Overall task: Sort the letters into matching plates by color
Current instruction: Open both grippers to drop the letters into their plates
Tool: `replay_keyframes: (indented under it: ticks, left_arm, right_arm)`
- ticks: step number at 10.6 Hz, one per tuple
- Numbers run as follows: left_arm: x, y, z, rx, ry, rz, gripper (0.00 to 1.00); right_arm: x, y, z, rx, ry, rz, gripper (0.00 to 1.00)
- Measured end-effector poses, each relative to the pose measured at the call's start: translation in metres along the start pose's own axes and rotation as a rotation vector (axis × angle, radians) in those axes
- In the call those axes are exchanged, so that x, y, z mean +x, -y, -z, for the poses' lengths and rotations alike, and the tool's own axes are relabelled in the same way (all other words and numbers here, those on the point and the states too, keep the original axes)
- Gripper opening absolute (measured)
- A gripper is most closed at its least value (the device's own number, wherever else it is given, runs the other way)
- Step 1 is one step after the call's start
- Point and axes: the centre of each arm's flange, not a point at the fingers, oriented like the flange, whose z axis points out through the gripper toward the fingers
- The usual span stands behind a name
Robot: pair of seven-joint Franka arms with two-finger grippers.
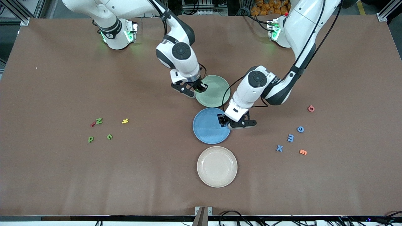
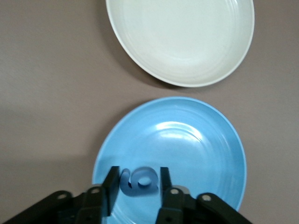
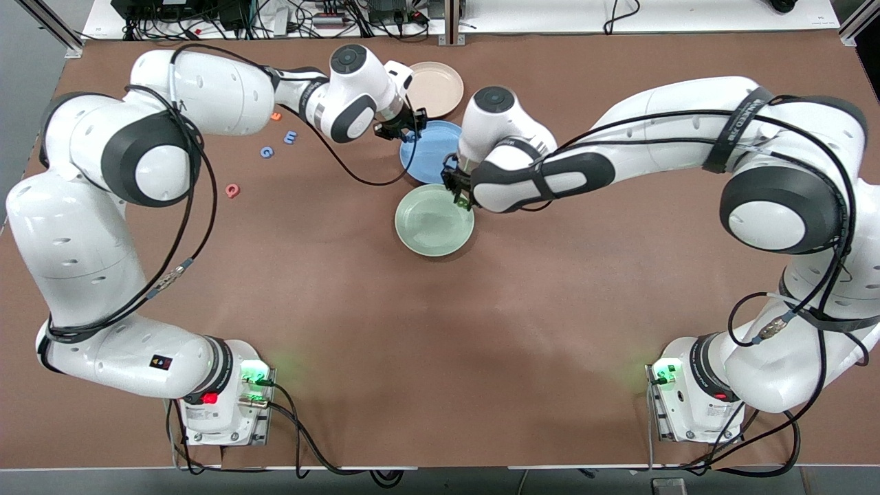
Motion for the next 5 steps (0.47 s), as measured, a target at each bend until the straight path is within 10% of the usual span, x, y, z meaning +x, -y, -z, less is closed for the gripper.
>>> replay_keyframes:
  ticks: [5]
  left_arm:
    - [-0.001, 0.001, -0.011, 0.012, 0.005, 0.018, 1.0]
  right_arm:
    - [-0.021, 0.007, -0.015, -0.011, 0.008, 0.006, 0.36]
